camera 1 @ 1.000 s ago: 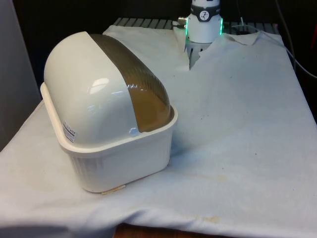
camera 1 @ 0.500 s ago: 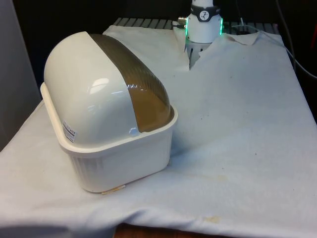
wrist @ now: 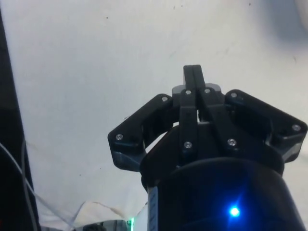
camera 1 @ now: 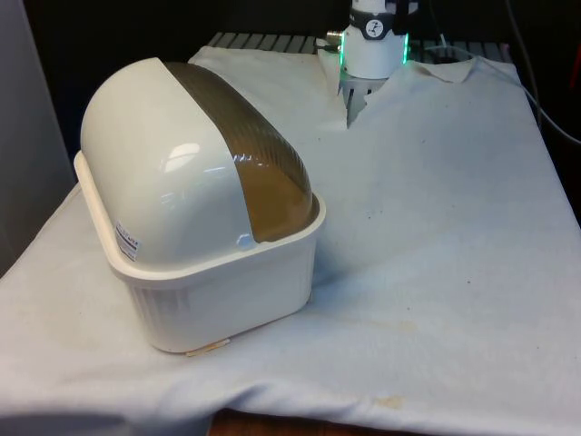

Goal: Open the lid, then close it.

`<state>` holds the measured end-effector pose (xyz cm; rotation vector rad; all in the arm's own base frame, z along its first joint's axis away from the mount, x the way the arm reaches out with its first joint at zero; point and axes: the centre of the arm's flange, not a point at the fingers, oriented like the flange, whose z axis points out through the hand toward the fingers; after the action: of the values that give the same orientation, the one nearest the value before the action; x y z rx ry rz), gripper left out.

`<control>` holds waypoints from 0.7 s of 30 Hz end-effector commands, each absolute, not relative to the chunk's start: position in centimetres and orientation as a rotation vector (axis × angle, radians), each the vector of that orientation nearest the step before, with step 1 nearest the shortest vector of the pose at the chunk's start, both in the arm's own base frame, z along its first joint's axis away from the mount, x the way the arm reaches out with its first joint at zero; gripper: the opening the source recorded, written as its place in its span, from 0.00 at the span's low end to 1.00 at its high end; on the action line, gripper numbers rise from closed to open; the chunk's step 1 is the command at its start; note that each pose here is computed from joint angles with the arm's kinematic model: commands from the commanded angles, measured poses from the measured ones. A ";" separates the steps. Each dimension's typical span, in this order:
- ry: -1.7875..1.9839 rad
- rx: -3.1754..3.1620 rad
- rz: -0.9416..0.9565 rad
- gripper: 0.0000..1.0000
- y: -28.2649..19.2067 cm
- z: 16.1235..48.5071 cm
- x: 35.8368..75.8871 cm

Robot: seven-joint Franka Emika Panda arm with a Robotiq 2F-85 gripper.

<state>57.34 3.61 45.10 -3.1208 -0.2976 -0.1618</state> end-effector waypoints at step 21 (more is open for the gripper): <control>-0.508 -3.197 -0.204 0.00 3.5 42.9 57.0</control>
<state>57.09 3.45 42.90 -3.1904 -0.4994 -0.1899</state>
